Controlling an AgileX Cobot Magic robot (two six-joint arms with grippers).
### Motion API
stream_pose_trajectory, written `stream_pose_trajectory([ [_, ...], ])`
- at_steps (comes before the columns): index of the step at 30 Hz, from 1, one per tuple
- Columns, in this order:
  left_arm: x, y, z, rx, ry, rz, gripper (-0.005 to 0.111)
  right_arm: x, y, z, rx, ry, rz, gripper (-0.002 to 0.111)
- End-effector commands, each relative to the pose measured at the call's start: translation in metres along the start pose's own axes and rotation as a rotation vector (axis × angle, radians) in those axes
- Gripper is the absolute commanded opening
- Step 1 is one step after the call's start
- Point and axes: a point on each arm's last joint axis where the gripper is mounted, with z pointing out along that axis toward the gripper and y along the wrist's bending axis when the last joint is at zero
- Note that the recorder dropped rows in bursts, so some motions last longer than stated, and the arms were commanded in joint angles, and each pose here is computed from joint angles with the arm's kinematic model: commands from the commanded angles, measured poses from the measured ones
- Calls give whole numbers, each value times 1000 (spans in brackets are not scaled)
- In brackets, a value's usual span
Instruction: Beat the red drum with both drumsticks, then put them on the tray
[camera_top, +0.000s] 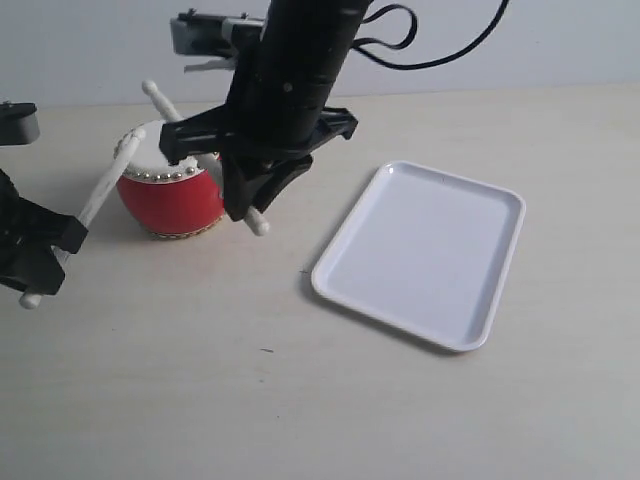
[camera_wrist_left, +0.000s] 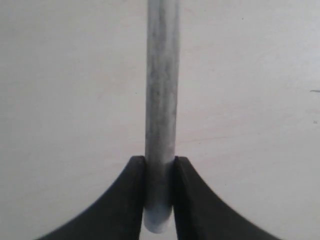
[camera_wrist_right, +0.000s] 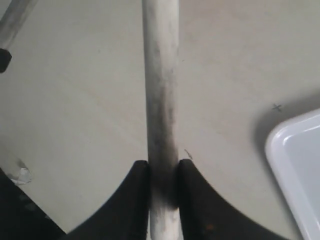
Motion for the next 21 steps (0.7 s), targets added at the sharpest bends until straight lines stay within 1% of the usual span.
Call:
stream_pose_trajectory([
  [1, 0, -2, -14, 8, -39, 7, 0, -1, 4, 17, 0, 37, -23, 0],
  [6, 2, -3, -20, 13, -48, 10, 0, -1, -4, 15, 83, 31, -26, 0],
  [9, 3, -5, -20, 30, -40, -20, 0, -1, -7, 15, 116, 33, -38, 0],
  [12, 3, -7, -19, 59, -38, -34, 0, -1, -7, 15, 116, 33, -38, 0],
  [14, 2, -7, -19, 58, -40, -35, 0, -1, -7, 15, 116, 32, -10, 0],
  [21, 1, -6, -19, 49, -54, -30, 0, -1, -7, 16, 114, 33, -8, 0],
])
